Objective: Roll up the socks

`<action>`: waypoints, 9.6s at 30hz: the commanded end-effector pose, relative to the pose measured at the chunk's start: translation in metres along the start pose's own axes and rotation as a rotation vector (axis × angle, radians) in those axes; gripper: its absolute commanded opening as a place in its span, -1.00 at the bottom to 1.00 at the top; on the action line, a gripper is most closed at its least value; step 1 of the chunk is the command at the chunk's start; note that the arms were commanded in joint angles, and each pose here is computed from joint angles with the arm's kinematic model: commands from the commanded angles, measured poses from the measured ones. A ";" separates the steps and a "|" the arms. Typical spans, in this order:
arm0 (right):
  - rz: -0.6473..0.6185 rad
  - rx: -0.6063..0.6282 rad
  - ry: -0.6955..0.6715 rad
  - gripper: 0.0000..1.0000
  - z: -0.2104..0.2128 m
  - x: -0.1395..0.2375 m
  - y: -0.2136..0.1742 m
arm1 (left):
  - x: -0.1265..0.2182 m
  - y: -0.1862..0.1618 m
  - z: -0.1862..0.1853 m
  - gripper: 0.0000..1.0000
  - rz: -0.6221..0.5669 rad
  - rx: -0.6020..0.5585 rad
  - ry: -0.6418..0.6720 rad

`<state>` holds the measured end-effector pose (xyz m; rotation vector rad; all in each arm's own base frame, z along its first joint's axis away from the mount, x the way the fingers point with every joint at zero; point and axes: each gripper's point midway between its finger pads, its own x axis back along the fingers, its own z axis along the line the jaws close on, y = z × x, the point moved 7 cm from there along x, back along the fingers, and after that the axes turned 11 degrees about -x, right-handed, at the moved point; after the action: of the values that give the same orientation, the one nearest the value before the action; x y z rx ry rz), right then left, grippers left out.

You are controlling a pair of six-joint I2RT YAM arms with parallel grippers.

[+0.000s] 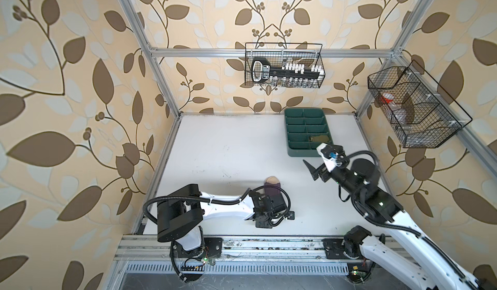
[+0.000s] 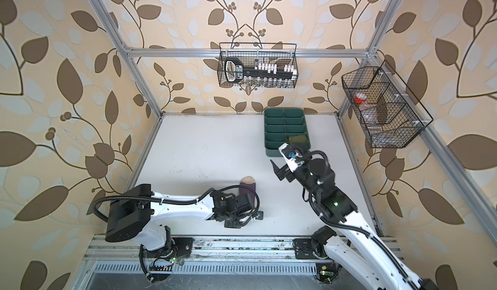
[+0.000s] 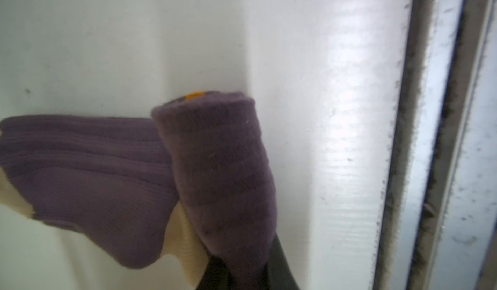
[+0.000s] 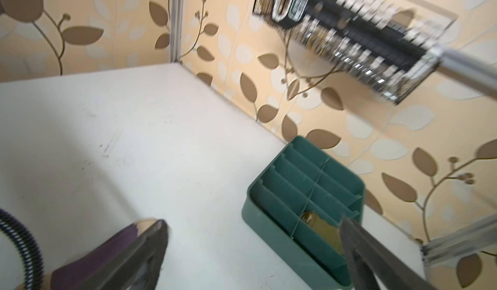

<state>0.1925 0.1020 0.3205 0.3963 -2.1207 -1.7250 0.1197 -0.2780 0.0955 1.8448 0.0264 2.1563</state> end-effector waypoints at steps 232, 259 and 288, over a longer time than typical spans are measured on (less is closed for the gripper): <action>1.453 0.076 1.114 -1.00 0.199 -0.076 -0.232 | -0.008 -0.016 -0.024 -0.82 0.027 -0.099 0.340; 0.645 0.204 -0.138 0.08 0.020 -0.048 -0.077 | -0.001 -0.003 -0.023 -0.92 0.063 0.005 -0.011; 0.446 0.796 0.633 0.50 0.132 0.057 -0.141 | -0.063 0.000 0.037 -0.47 0.011 0.843 -0.635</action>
<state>0.0771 0.1588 0.1830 0.6015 -2.0183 -0.3943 0.1698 -0.3144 0.0806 2.7716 0.9190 1.4595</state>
